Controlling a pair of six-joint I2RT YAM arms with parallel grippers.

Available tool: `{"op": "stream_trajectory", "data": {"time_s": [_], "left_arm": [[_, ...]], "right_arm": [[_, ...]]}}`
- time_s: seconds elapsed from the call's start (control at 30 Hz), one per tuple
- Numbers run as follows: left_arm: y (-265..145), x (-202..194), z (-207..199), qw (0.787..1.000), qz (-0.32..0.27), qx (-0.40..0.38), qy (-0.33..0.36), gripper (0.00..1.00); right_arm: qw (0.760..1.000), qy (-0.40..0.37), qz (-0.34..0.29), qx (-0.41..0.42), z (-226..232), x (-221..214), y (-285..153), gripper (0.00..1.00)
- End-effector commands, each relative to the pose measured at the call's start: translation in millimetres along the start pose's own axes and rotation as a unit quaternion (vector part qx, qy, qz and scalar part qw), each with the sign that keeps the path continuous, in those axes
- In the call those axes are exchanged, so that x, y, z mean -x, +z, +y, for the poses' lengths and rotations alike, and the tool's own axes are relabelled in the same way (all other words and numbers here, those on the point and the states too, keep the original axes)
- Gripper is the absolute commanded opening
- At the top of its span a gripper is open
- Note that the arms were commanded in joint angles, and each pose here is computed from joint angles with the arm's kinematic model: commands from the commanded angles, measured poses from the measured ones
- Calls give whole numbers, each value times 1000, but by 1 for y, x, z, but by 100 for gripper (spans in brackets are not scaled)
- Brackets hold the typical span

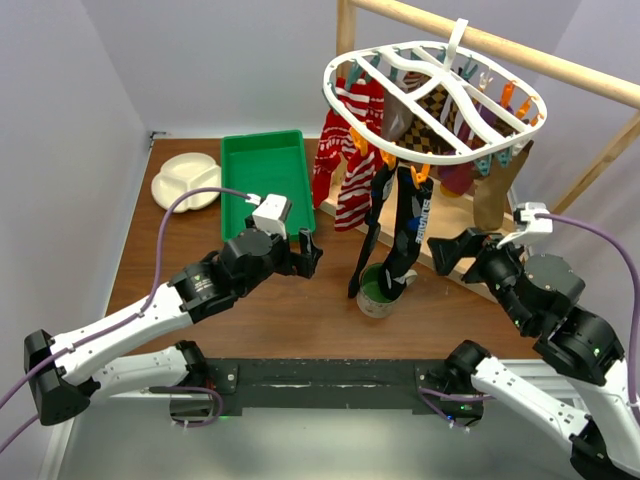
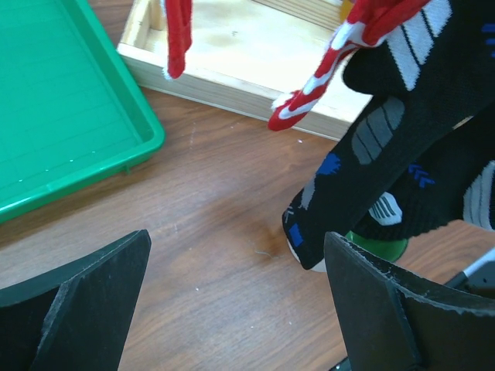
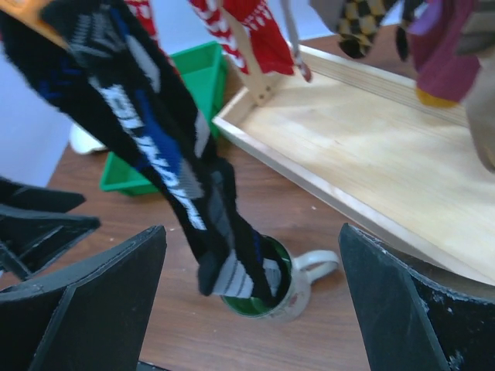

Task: Remove the socks clipped to the hanger
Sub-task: Remove the sock from the hanger.

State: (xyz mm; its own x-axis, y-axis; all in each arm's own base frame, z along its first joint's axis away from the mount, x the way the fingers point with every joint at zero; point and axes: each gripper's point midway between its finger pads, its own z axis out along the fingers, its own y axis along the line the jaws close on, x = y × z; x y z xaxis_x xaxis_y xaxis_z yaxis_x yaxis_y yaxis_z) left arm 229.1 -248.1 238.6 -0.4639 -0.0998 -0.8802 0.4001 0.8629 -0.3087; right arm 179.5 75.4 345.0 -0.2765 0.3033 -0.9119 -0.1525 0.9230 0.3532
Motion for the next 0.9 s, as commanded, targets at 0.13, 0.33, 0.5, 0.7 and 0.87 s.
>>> {"op": "stream_trajectory", "data": {"time_s": [0.13,0.33,0.5,0.7,0.87], "left_arm": [[-9,25,-26,997,-31,-67,3,100],[-12,24,-29,996,-29,-79,11,100],[-13,24,-32,996,-28,-88,13,100],[-13,22,-39,994,-24,-107,13,100],[-16,22,-51,990,-21,-140,12,100]], "right_arm": [[991,-25,42,123,53,-35,32,96],[991,-28,58,119,52,-67,58,96],[992,-26,67,106,45,-91,73,94],[993,-29,61,99,43,-95,80,67],[987,-31,67,144,65,-74,68,0]]}}
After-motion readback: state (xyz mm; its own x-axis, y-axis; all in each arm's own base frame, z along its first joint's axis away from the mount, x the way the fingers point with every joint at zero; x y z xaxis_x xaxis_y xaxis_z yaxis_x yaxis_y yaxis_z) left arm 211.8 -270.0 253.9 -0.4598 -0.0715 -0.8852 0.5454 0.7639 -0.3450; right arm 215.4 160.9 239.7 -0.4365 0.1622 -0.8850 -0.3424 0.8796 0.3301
